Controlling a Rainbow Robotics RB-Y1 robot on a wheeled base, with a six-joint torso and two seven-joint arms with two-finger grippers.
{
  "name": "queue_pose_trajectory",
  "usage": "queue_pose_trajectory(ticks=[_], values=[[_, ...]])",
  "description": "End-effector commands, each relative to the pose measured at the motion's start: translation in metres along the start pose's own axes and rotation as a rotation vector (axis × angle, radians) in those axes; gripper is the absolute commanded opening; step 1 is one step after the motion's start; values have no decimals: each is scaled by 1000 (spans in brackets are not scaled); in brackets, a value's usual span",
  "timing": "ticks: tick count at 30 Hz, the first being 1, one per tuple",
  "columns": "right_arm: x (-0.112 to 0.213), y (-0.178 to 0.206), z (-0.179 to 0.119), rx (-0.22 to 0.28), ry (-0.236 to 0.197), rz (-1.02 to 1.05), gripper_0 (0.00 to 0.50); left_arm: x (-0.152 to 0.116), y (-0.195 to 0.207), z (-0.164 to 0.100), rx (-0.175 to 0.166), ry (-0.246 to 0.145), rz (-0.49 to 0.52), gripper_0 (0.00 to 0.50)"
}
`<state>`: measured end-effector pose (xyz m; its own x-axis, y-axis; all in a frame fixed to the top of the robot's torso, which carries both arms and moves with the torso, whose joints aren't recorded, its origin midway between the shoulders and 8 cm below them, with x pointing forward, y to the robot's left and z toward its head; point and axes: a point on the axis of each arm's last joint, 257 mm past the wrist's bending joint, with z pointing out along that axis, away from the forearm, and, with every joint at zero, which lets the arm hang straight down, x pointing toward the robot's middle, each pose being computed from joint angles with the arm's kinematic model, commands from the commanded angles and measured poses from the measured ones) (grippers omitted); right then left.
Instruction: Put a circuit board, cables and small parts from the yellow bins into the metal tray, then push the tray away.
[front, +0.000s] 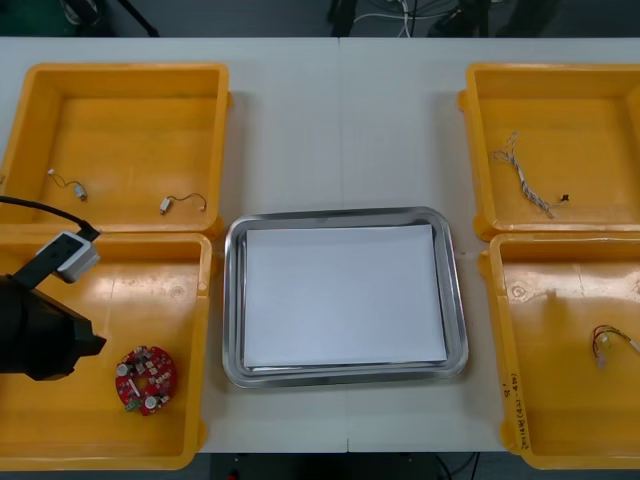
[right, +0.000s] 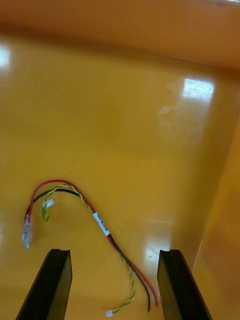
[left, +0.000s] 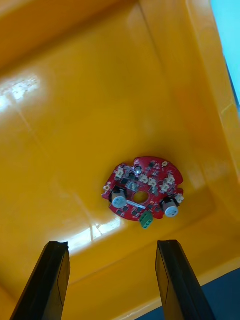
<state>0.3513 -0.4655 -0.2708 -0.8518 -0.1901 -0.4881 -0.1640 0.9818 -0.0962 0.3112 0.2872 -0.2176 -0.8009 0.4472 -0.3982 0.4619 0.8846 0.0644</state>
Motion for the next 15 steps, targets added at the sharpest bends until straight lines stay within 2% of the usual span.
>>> queue_pose_trajectory(ticks=[1,5,15], values=[[8,-6,6,13,15,-98,500,11,0,4,-31,5,226,500],[8,-1,13,3,7,-132,500,16,0,9,-35,5,263,500],[8,12,33,-20,-9,-191,500,34,5,14,-45,36,363,500]])
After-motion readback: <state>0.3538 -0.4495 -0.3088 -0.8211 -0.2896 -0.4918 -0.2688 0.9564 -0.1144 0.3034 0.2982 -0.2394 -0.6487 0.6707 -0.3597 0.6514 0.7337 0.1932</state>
